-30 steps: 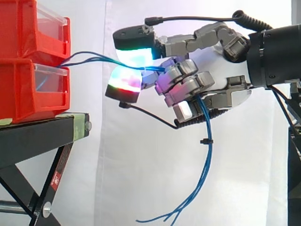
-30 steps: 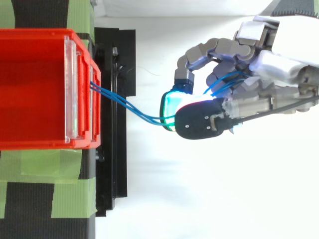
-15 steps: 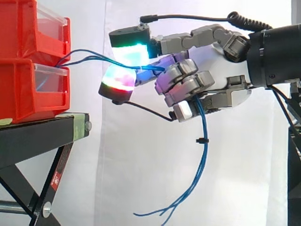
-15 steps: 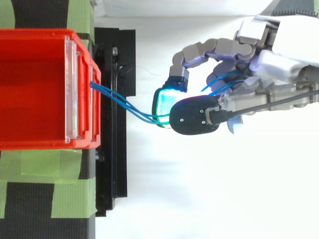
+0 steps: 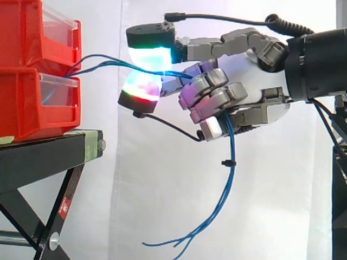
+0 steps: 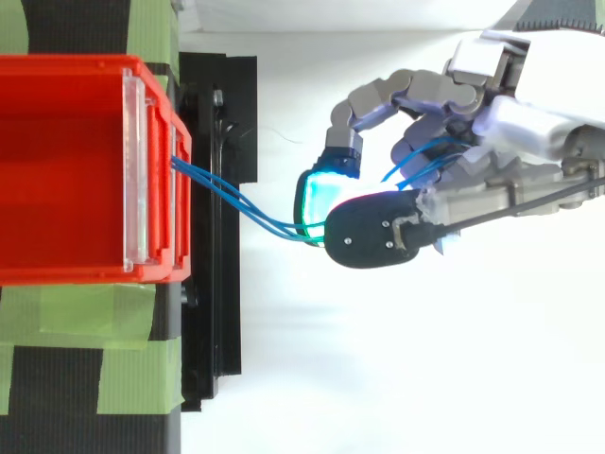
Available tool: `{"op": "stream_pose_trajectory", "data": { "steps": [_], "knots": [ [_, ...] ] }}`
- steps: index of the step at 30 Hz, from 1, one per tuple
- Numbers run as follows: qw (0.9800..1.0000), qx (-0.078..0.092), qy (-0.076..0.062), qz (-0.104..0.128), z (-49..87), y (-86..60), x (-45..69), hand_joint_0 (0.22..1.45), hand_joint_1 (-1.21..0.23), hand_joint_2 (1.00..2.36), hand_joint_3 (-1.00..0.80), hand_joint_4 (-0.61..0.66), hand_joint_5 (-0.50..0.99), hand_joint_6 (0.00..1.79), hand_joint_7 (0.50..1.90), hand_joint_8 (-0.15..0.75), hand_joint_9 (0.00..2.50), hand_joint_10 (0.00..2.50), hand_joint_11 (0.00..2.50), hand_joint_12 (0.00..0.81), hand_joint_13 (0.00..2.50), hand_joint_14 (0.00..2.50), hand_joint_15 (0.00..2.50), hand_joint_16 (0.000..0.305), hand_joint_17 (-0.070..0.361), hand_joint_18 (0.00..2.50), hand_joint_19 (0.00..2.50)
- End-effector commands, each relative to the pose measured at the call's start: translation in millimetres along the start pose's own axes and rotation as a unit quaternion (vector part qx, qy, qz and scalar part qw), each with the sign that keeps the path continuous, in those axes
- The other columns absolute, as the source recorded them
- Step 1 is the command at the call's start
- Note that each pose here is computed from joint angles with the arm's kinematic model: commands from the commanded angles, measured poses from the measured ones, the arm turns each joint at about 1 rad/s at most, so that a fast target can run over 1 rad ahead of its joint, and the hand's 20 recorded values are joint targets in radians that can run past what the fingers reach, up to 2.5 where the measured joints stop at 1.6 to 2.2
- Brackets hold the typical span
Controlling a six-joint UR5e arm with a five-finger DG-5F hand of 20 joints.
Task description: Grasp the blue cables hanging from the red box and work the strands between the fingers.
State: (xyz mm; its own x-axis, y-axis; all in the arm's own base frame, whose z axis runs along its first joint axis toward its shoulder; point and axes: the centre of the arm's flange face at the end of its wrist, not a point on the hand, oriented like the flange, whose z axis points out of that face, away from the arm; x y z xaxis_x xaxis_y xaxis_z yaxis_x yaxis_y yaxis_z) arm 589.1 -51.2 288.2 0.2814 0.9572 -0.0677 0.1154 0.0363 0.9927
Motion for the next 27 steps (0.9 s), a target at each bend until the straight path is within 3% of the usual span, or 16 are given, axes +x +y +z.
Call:
{"op": "stream_pose_trajectory", "data": {
  "steps": [1,3,5,6,8,9,10,11,12,13,16,20,23,25,26,27],
  "knots": [
    [1.0000,0.000,0.000,0.000,-0.3,0.6,-0.2,0.87,-0.81,1.02,-0.25,-0.13,0.14,1.34,1.24,0.430,0.95,2.50,2.50,0.546,1.37,2.50,1.51,0.073,0.164,1.59,0.40],
    [1.0000,0.000,0.000,0.000,0.0,-0.2,-0.1,0.99,-0.82,1.00,0.22,-0.19,0.08,1.42,1.28,0.430,0.95,2.50,2.50,0.546,1.37,2.50,1.51,0.073,0.164,1.59,0.40],
    [1.0000,0.000,0.000,0.000,0.0,-0.2,-0.1,0.94,-0.76,1.54,0.04,-0.22,0.07,1.45,1.43,0.430,0.95,2.50,2.50,0.546,1.37,2.50,1.51,0.073,0.164,1.59,0.40],
    [1.0000,0.000,0.000,0.000,0.0,-0.2,-0.1,1.08,-0.71,1.44,0.05,-0.15,0.11,1.39,1.38,0.430,0.95,2.50,2.50,0.546,1.37,2.50,1.51,0.073,0.164,1.59,0.40],
    [1.0000,0.002,0.000,-0.001,-0.4,-0.6,-0.3,1.02,-0.67,1.53,-0.02,-0.02,0.13,1.32,1.33,0.430,0.95,2.50,2.50,0.546,1.37,2.50,1.51,0.073,0.164,1.59,0.40],
    [1.0000,0.003,0.000,-0.001,-0.5,-0.7,-0.4,0.95,-0.63,1.54,-0.11,0.07,0.30,0.91,1.25,0.430,0.95,2.50,2.50,0.546,1.37,2.50,1.51,0.073,0.164,1.59,0.40],
    [1.0000,0.003,0.000,-0.001,-0.5,-0.7,-0.4,0.96,-0.63,1.47,-0.10,0.09,0.37,0.69,1.32,0.430,0.95,2.50,2.50,0.546,1.37,2.50,1.51,0.073,0.164,1.59,0.40],
    [1.0000,0.003,0.000,-0.001,-0.9,0.0,-0.6,0.94,-0.61,1.39,-0.14,0.15,0.51,0.19,1.48,0.430,0.95,2.50,2.50,0.546,1.37,2.50,1.51,0.073,0.164,1.59,0.40],
    [1.0000,0.005,0.000,-0.002,-0.9,-1.1,-0.6,0.98,-0.61,1.19,-0.14,0.19,0.54,0.01,1.41,0.430,0.95,2.50,2.50,0.546,1.37,2.50,1.51,0.073,0.164,1.59,0.40],
    [1.0000,0.004,0.000,-0.002,-1.2,-0.3,-0.7,1.04,-0.63,1.03,-0.09,0.21,0.54,0.01,1.38,0.430,0.95,2.50,2.50,0.546,1.37,2.50,1.51,0.073,0.164,1.59,0.40],
    [1.0000,0.006,-0.001,-0.002,-0.9,-1.3,-1.6,1.25,-0.64,1.01,-0.05,0.17,0.64,0.02,1.32,0.430,0.95,2.50,2.50,0.546,1.37,2.50,1.51,0.073,0.164,1.59,0.40],
    [1.0000,0.006,-0.001,-0.002,-1.3,-0.6,-1.8,1.28,-0.65,1.01,0.04,0.09,0.74,0.01,1.57,0.430,0.95,2.50,2.50,0.546,1.37,2.50,1.51,0.073,0.164,1.59,0.40],
    [1.0000,0.006,-0.001,-0.002,-1.3,-0.6,-1.8,1.09,-0.75,1.00,0.09,0.14,0.44,0.37,1.37,0.430,0.95,2.50,2.50,0.546,1.37,2.50,1.51,0.073,0.164,1.59,0.40],
    [1.0000,0.006,-0.001,-0.003,-1.0,-1.4,-1.6,0.94,-0.80,1.01,-0.04,0.17,0.15,0.82,1.12,0.430,0.95,2.50,2.50,0.546,1.37,2.50,1.51,0.073,0.164,1.59,0.40],
    [1.0000,0.006,-0.001,-0.002,-1.3,-0.6,-1.8,0.89,-0.80,1.01,-0.19,0.15,0.09,0.86,1.17,0.430,0.95,2.50,2.50,0.546,1.37,2.50,1.51,0.073,0.164,1.59,0.40],
    [1.0000,0.006,-0.001,-0.002,-1.3,-0.6,-1.8,0.91,-0.79,1.01,-0.51,0.11,0.01,1.20,1.12,0.430,0.95,2.50,2.50,0.546,1.37,2.50,1.51,0.073,0.164,1.59,0.40]
  ]
}}
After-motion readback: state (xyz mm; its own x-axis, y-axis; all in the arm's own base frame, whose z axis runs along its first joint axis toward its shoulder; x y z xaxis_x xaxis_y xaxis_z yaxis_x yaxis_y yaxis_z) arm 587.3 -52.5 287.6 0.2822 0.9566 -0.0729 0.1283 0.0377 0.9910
